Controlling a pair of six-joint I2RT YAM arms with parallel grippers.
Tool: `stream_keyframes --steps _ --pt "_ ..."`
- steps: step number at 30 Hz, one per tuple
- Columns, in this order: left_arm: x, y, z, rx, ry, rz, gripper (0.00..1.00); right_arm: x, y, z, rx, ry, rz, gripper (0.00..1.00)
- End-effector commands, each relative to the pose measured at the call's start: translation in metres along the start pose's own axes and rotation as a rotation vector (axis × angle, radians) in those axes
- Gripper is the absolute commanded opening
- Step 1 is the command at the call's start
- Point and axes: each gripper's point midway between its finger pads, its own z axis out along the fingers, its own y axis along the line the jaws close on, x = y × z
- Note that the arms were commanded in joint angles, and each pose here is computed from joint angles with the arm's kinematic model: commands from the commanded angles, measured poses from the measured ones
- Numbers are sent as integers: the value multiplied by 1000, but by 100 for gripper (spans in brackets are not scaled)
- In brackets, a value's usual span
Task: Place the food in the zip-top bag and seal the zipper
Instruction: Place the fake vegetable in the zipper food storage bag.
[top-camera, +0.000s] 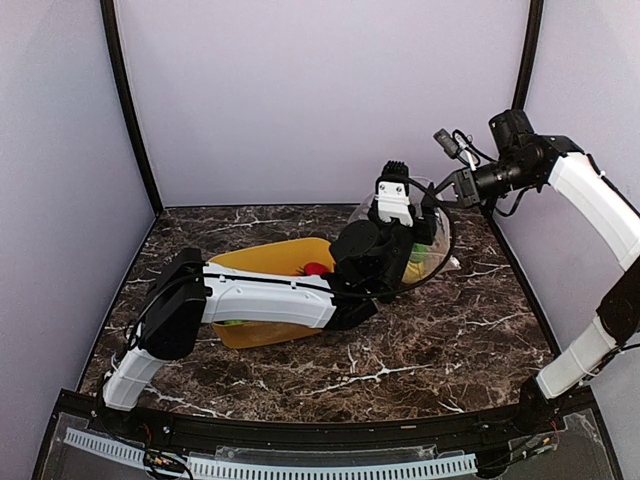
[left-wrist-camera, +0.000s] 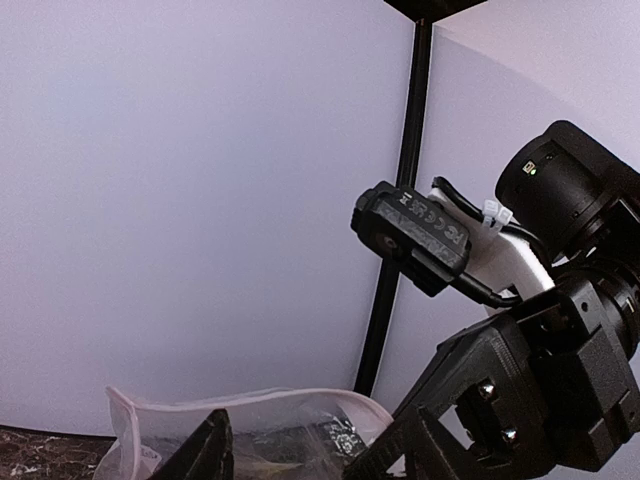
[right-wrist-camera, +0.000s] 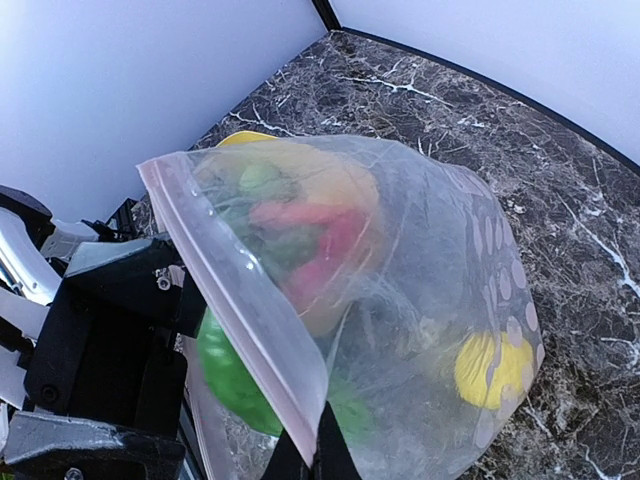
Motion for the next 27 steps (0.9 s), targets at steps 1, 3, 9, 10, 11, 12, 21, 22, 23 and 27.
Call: stream_keyframes --steps 1,3,9,10,11,12,21,22,23,27 --pt "-20 6 2 -38 -43 -37 60 -13 9 -11 -22 -47 -13 0" --pt "-21 5 2 -35 -45 -36 63 -13 8 -11 -24 -49 -11 0" --pt "-39 -3 1 10 -67 -23 65 -11 3 -10 -16 -45 0 0" --pt "-47 -7 0 26 -76 -24 65 -11 1 -9 -15 -44 3 0" --pt "-52 -11 -2 39 -81 -10 65 -10 0 -9 -13 -44 5 0" --pt "-59 -12 -4 45 -86 -7 65 -10 -1 -8 -13 -42 6 0" --pt "-82 9 -38 -161 92 114 64 -10 -15 -4 48 -42 -20 0" --pt "-77 13 -41 -186 120 105 62 -10 -16 -4 55 -44 -24 0" --pt "-76 23 -48 -231 146 104 58 -12 -16 -5 59 -47 -32 0" --pt "-61 37 -60 -260 247 47 47 -15 -15 -4 76 -48 -54 0"
